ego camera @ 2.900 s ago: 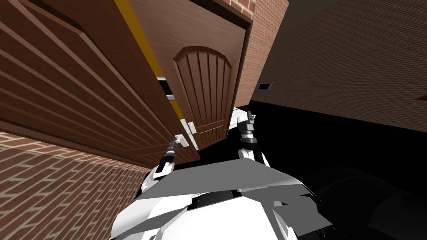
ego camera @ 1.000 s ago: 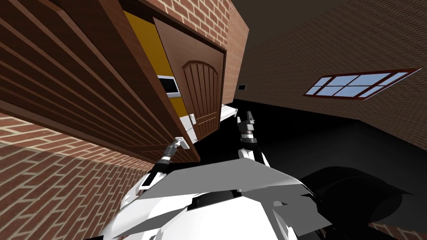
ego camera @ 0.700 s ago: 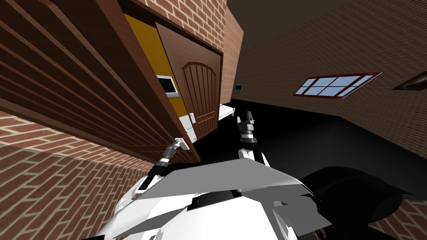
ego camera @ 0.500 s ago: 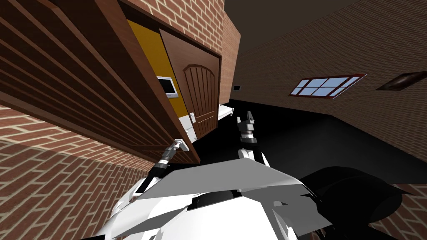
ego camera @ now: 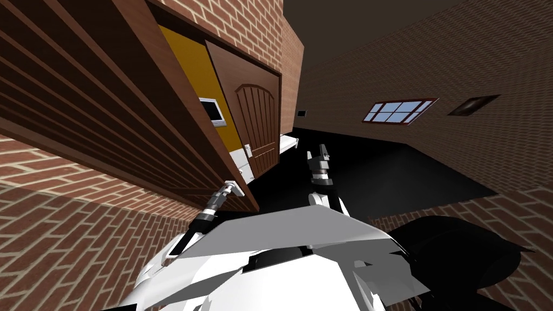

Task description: Pull the door open

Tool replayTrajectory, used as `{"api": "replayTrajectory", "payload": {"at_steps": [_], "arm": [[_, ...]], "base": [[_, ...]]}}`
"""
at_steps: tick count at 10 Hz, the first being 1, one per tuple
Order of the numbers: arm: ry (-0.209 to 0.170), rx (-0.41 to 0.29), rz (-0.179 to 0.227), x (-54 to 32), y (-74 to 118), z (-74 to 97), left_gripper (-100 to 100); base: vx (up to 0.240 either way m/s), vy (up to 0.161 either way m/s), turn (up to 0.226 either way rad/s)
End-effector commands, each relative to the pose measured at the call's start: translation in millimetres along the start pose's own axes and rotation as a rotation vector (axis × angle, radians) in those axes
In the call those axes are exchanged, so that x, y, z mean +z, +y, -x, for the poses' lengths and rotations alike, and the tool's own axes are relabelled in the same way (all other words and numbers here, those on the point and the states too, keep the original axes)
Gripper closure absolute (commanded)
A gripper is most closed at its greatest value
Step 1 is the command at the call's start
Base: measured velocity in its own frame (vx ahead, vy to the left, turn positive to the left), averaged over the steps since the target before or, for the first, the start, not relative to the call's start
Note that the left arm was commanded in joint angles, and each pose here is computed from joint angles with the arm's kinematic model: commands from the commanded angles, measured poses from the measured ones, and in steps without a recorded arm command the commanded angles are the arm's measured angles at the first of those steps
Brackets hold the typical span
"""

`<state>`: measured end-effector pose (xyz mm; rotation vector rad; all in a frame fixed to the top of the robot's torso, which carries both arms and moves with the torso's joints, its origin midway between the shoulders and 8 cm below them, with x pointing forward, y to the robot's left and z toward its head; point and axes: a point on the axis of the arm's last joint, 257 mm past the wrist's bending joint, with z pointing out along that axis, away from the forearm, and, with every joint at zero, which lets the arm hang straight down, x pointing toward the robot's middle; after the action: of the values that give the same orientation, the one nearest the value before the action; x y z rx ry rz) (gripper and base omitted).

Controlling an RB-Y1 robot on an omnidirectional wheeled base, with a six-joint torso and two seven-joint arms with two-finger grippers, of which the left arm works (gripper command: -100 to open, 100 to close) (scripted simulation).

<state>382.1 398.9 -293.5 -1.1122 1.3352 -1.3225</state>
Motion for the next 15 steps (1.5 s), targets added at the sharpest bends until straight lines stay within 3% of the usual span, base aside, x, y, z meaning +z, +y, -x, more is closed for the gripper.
{"api": "replayTrajectory", "payload": {"at_steps": [1,7,8,9,11,12,14,15], "arm": [[0.025,-0.007,0.004,-6.4,3.0,-8.7,100],[0.08,-0.014,0.002,-23.5,2.5,-13.7,100],[0.064,-0.003,0.0,-20.3,-1.1,-5.2,100],[0.068,-0.002,0.008,-30.3,3.7,-1.3,100],[0.079,-0.001,0.01,-42.5,6.8,1.6,100],[0.079,-0.001,0.01,-42.5,6.8,1.6,100],[0.094,0.0,0.015,-59.4,10.8,5.5,100],[0.099,0.0,0.007,-59.5,8.8,4.3,100]], "base": [[-0.207,0.105,-0.15],[-0.194,0.099,-0.127],[-0.084,0.044,-0.007],[-0.015,0.014,-0.024],[0.001,-0.002,-0.047],[0.01,-0.007,-0.012],[-0.003,0.001,-0.053],[-0.007,0.007,-0.029]]}}
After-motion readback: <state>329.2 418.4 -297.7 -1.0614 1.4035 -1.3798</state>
